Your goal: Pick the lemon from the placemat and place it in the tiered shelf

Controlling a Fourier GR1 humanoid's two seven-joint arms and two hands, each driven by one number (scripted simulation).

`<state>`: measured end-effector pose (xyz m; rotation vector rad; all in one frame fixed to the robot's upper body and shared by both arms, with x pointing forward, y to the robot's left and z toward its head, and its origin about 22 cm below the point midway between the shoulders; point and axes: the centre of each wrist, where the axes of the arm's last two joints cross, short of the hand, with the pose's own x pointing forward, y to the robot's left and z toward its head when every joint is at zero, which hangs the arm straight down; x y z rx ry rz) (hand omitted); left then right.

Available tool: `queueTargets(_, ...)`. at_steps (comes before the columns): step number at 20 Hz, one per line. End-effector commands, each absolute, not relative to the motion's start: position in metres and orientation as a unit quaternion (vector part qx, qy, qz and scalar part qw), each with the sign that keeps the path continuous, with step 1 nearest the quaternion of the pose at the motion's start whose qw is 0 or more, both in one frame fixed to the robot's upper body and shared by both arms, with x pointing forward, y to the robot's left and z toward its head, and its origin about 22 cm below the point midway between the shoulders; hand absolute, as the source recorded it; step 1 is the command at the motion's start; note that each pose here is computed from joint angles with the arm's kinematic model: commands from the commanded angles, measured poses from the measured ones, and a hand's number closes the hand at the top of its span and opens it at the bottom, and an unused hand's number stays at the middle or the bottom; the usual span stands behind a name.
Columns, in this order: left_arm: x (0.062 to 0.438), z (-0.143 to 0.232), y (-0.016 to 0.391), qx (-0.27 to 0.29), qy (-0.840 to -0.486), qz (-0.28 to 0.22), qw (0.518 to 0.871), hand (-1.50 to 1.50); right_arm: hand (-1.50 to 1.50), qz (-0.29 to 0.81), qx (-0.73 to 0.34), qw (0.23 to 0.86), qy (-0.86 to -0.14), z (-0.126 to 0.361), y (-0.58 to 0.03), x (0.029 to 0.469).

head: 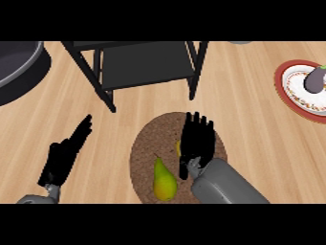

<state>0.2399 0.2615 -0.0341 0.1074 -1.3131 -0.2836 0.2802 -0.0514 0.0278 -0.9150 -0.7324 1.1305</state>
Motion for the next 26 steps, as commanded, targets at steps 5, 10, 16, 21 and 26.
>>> queueTargets(5, 0.240, -0.030, 0.263, 0.055, -0.604, -0.138, 0.783, 0.00, -1.50, 0.500, -0.440, 0.699, -0.259, 0.005, -0.056, 0.298)
queueTargets(10, 0.254, -0.045, 0.248, 0.050, -0.608, -0.139, 0.780, 0.00, 1.50, 0.508, -0.415, 0.702, -0.276, -0.002, -0.053, 0.286)
queueTargets(16, 0.240, -0.054, 0.251, 0.048, -0.611, -0.137, 0.778, 0.00, 1.50, 0.530, -0.420, 0.674, -0.298, -0.030, -0.044, 0.277)
queueTargets(21, 0.256, -0.029, 0.267, 0.054, -0.606, -0.137, 0.782, 0.00, 1.50, 0.508, -0.455, 0.659, -0.317, -0.014, -0.045, 0.299)
queueTargets(26, 0.242, -0.038, 0.262, 0.051, -0.613, -0.139, 0.776, 0.00, 1.50, 0.478, -0.475, 0.647, -0.357, 0.016, -0.028, 0.274)
